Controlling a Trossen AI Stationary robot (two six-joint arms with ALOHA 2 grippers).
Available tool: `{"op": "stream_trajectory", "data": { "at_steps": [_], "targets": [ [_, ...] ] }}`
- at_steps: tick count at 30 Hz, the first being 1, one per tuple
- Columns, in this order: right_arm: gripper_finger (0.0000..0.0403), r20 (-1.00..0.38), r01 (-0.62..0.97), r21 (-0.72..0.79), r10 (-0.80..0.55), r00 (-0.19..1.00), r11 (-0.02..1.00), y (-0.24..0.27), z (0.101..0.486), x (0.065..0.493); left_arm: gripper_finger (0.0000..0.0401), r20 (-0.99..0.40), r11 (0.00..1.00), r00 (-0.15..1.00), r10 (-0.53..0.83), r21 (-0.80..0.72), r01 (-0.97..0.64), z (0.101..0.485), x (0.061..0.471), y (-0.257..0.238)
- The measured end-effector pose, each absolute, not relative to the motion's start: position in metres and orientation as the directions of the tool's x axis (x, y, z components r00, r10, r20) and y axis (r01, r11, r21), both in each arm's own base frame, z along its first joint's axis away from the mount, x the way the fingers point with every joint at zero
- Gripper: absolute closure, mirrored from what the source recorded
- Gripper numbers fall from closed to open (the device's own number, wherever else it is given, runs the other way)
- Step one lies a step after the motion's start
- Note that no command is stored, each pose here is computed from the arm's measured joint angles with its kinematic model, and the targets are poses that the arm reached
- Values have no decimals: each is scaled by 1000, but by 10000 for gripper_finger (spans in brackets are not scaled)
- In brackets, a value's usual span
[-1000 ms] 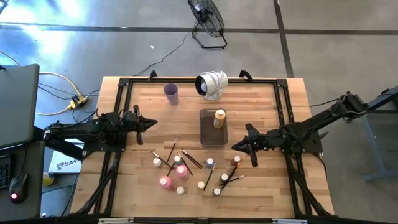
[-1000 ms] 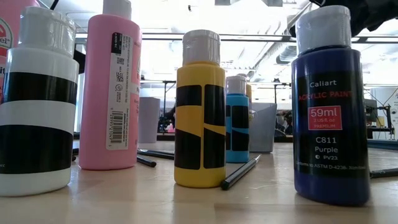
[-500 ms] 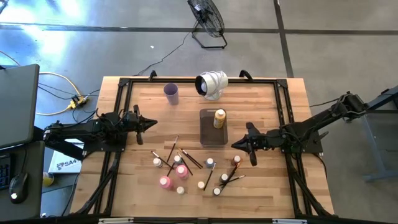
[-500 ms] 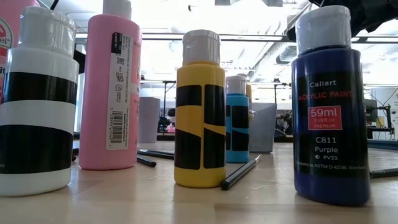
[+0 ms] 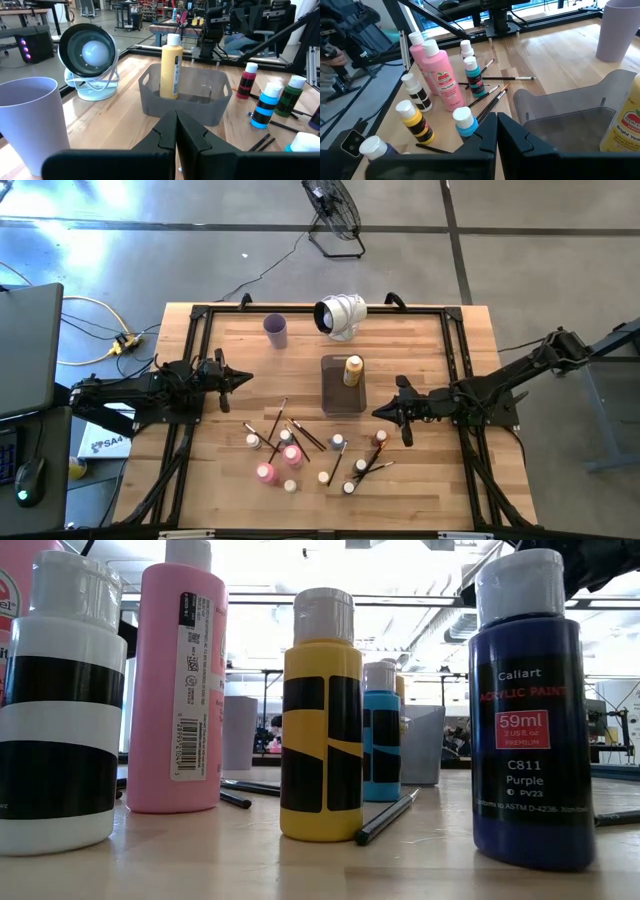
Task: Pick & Place Paint Supplies
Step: Put the silver paint brush into the violet cup
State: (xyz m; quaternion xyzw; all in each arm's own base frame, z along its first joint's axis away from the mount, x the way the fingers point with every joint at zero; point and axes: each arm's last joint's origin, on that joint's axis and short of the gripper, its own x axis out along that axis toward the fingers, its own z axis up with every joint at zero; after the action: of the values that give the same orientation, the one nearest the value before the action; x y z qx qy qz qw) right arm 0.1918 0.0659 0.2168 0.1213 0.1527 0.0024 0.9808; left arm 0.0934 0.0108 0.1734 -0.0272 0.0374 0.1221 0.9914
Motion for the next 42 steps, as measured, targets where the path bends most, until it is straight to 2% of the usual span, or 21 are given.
{"op": "stream_trajectory", "data": {
  "at_steps": [6,15,33,37,42],
  "targets": [
    [401,-298,42,249,36,954,968,66,217,192,401,-80,969,967,240,-43,-244,173,93,11],
    [401,-276,158,216,-94,956,964,61,218,192,401,-75,970,968,240,-17,-242,174,93,11],
    [401,-277,175,217,-112,954,960,56,218,194,401,-57,971,970,237,-22,-239,175,94,11],
    [401,-278,156,160,-107,955,975,57,218,194,401,-55,971,970,238,-25,-239,175,94,11],
    [401,-269,188,29,-174,947,982,55,218,194,401,-31,960,971,238,-142,-240,177,94,11]
  ]
}}
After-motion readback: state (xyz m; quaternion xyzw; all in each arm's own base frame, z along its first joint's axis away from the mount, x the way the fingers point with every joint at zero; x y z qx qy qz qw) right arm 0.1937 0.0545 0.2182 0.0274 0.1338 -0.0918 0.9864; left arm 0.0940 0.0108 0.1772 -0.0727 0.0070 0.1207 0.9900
